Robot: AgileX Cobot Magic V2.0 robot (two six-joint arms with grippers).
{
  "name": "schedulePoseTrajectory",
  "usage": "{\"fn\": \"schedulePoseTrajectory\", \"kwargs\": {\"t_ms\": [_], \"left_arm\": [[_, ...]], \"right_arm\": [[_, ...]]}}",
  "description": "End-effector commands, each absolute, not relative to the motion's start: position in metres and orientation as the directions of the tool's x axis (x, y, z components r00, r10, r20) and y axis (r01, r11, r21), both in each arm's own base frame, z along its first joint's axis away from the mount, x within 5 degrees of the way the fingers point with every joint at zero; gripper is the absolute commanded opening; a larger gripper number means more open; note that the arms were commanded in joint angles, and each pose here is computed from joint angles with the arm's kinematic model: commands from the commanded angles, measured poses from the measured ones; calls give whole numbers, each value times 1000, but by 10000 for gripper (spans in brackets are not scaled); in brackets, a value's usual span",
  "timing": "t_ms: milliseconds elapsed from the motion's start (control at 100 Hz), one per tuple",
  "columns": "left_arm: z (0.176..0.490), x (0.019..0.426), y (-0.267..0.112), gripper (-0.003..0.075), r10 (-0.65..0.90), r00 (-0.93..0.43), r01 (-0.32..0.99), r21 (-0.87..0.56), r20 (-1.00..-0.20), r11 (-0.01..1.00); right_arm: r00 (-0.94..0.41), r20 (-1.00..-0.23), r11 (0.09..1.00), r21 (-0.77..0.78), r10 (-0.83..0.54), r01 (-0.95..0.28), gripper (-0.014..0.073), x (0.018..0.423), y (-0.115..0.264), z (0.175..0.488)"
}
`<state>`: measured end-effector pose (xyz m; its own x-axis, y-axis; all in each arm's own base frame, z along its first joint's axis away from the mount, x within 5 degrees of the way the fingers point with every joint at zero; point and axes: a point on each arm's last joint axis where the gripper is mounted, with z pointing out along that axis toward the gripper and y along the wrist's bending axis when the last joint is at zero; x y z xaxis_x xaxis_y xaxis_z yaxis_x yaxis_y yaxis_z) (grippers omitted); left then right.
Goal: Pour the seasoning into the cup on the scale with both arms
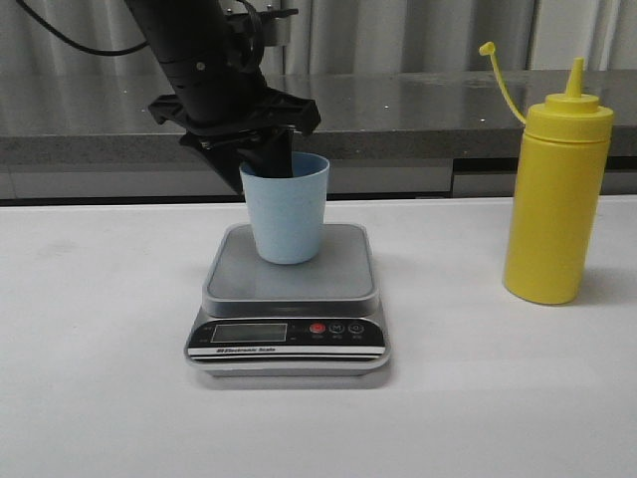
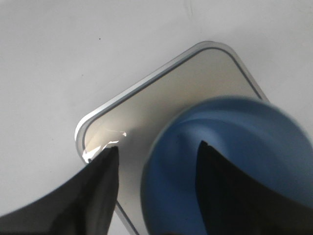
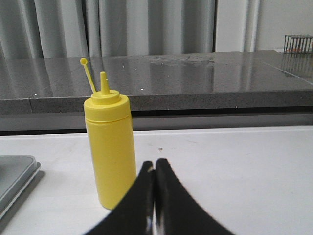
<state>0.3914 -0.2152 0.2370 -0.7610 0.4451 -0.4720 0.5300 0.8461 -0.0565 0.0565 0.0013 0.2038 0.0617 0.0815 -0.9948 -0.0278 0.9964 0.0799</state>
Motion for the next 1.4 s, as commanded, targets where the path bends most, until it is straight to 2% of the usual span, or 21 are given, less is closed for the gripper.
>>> {"fn": "schedulePoseTrajectory", "kwargs": {"t_ms": [0,340,440,560,660,1020,1390], "left_arm": [[285,387,-216,367,404,-684,539,-48,-608,841],[335,367,-206,353,369,-618,544,-39,-694,838],[353,360,-199,260,353,-590,540,-30,-726,841],[371,355,-187,90,331,-568,525,-22,-753,851],[381,352,-172,-22,311,-570,501,-21,-760,865],[408,330,-111,-20,211,-583,384,-37,-785,923],[389,271,-53,-20,99,-549,238,-42,-830,970]], "right_arm": [[176,-982,997,66,71,-36,-68,53,2,218],[176,-982,997,66,71,-36,-68,53,2,218],[176,-982,997,66,71,-36,-68,53,2,218],[176,-982,997,66,71,-36,-68,53,2,218],[176,-982,997,66,71,-36,-68,53,2,218],[176,-982,997,66,71,-36,-68,53,2,218],[176,-982,997,66,71,-36,-68,53,2,218]]}}
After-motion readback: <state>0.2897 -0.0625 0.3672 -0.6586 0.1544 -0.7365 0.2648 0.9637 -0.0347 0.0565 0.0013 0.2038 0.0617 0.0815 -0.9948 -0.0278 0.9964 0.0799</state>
